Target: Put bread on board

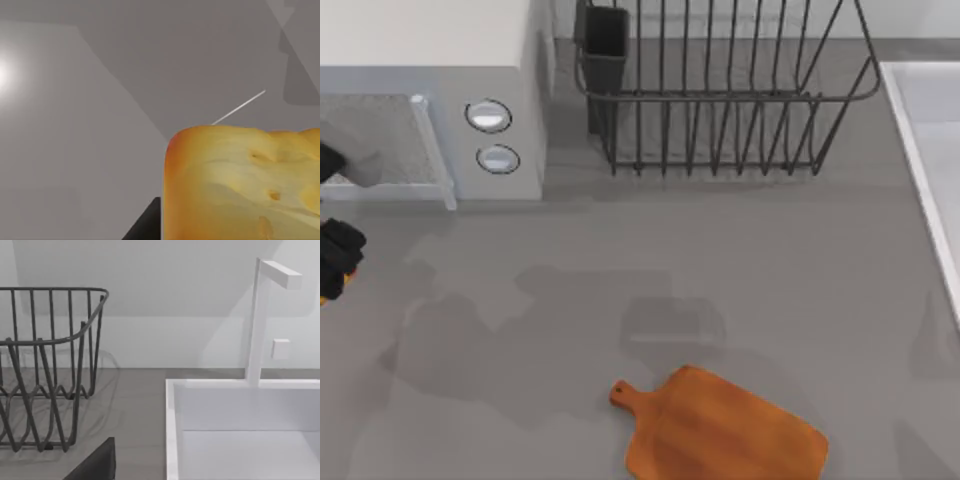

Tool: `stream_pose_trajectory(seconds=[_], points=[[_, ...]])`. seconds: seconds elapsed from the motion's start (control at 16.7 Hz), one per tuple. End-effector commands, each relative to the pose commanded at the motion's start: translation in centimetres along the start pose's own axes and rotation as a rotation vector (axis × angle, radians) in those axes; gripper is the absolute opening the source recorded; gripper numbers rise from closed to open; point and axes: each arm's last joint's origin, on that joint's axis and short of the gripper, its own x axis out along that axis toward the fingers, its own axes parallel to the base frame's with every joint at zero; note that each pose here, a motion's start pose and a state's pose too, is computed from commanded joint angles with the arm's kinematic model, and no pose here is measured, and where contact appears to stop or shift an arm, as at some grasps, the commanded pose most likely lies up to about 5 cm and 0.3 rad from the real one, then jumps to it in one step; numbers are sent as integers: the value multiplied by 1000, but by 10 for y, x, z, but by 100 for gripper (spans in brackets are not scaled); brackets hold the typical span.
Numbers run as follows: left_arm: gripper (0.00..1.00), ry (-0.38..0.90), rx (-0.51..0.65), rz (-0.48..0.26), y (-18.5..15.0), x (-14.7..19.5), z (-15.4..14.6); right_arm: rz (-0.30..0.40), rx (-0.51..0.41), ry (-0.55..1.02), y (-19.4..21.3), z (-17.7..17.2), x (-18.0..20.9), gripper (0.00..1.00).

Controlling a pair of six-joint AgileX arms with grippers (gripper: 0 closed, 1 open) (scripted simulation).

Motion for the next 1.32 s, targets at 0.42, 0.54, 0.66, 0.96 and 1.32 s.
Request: stream_pose_trajectory(seconds=[0.42,0.54,0.66,0.96,1.32], points=[[0,12,5,8,-9,1,6,0,0,0,0,0,0,100],[0,41,2,16,-27,5,17,0,0,0,0,0,0,100],[0,92,-11,22,-54,14,31,0,0,0,0,0,0,100],[0,259,-109,66,-147,47,57,0,0,0,0,0,0,100],[0,286,-366,165,-257,70,72,0,0,0,0,0,0,100]])
